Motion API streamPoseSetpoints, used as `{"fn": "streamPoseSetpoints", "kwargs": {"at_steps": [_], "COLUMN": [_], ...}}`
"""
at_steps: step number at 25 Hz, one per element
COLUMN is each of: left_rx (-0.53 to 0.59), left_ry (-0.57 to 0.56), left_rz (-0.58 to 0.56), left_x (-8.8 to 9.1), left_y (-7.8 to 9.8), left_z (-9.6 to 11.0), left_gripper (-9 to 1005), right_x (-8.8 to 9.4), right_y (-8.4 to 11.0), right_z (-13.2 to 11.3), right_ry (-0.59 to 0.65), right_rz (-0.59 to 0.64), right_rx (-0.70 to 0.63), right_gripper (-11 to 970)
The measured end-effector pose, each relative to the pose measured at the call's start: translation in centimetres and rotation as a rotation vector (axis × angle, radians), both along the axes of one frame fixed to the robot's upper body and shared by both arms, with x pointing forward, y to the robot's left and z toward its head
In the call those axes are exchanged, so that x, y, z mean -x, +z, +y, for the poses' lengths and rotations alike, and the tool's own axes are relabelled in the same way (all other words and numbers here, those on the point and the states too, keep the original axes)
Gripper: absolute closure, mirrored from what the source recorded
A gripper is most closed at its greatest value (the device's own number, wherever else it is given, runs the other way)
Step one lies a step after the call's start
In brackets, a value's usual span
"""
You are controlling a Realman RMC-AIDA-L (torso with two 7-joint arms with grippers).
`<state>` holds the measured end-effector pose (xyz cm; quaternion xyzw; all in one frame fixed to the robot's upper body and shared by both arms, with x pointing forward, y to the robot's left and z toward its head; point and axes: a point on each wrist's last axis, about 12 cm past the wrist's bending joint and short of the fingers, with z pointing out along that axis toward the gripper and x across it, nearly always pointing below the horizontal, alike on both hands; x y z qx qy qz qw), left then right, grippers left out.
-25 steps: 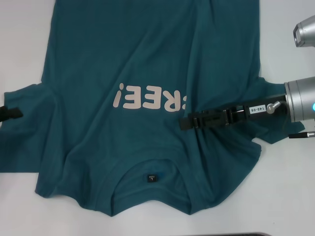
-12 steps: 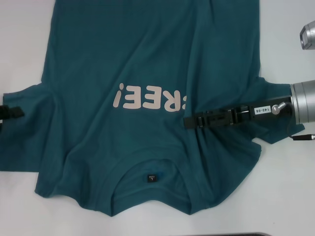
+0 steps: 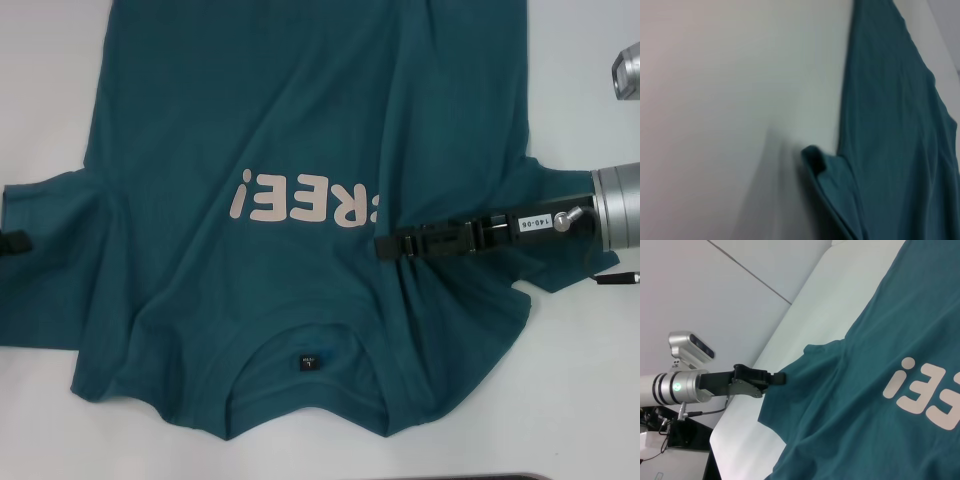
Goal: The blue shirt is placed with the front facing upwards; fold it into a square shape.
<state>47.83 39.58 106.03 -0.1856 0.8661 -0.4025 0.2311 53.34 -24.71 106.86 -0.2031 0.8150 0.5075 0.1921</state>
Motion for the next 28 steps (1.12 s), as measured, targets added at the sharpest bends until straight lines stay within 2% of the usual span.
{"fn": "streamPoseSetpoints", "kwargs": {"at_steps": [3, 9, 15, 21, 28], "left_rx": [-0.043, -0.141, -0.216, -0.230, -0.280], "left_ry": [-0.057, -0.135, -0.192, -0.198, -0.139], "left_rz": [-0.054, -0.188, -0.270, -0.273, -0.247], "left_x": [-0.1, -0.4, -0.7, -0.5, -0.3], "left_y": [0.4, 1.1, 1.6, 1.5, 2.3], "left_z": [-0.1, -0.6, -1.0, -1.0, 0.6], "left_gripper": [944, 993, 993, 993, 993], "right_x": [-0.1, -0.1, -0.1, -0.1, -0.1], "right_y": [0.0, 0.1, 0.0, 0.0, 0.0], "right_z": [0.0, -0.1, -0.1, -0.1, -0.1], "right_ry": [-0.003, -0.004, -0.004, -0.004, -0.005], "right_rz": [-0.002, -0.006, -0.009, -0.008, -0.005], "right_rx": [0.003, 0.005, 0.007, 0.007, 0.006], "right_gripper": [211, 210, 210, 210, 210]}}
